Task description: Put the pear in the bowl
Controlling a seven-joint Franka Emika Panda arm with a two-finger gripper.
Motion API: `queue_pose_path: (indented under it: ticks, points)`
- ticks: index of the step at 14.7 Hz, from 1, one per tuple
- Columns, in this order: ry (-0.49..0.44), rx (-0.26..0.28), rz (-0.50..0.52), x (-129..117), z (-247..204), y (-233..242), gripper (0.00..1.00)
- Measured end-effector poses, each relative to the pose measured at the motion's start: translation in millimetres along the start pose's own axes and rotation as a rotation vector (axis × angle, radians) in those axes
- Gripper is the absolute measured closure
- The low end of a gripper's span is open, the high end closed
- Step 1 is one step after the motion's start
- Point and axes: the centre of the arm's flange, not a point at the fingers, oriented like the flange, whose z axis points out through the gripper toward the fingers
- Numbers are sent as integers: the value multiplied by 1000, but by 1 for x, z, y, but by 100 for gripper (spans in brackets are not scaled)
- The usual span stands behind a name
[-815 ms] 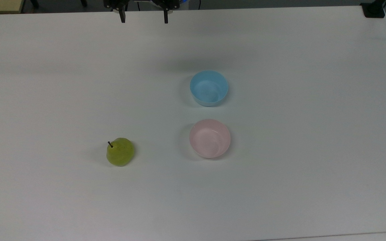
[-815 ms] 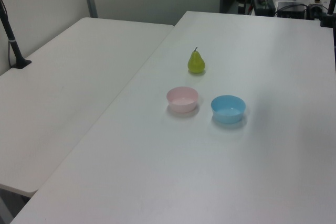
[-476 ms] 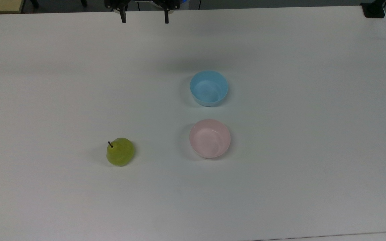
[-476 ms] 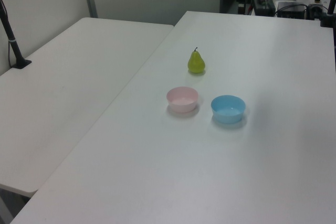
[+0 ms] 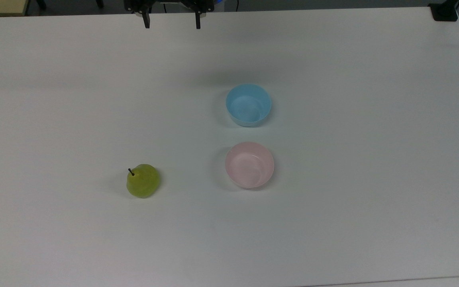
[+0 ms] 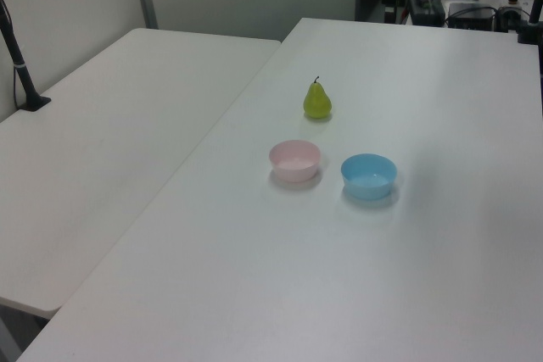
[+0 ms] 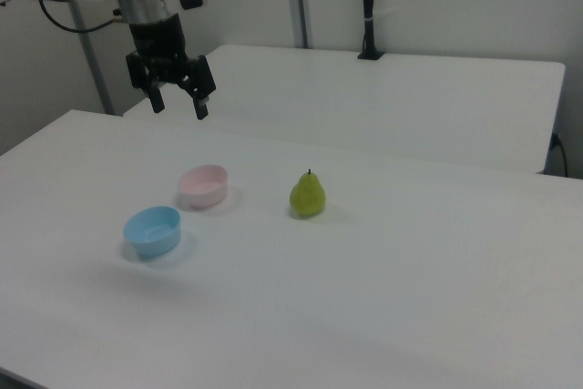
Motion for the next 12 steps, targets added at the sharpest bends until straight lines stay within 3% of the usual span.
queue_pose_path:
  ticks: [7,12]
  points:
    - [-14,-3,-22,3,8,13,0]
    - [30,-10,-14,23,28,46,0]
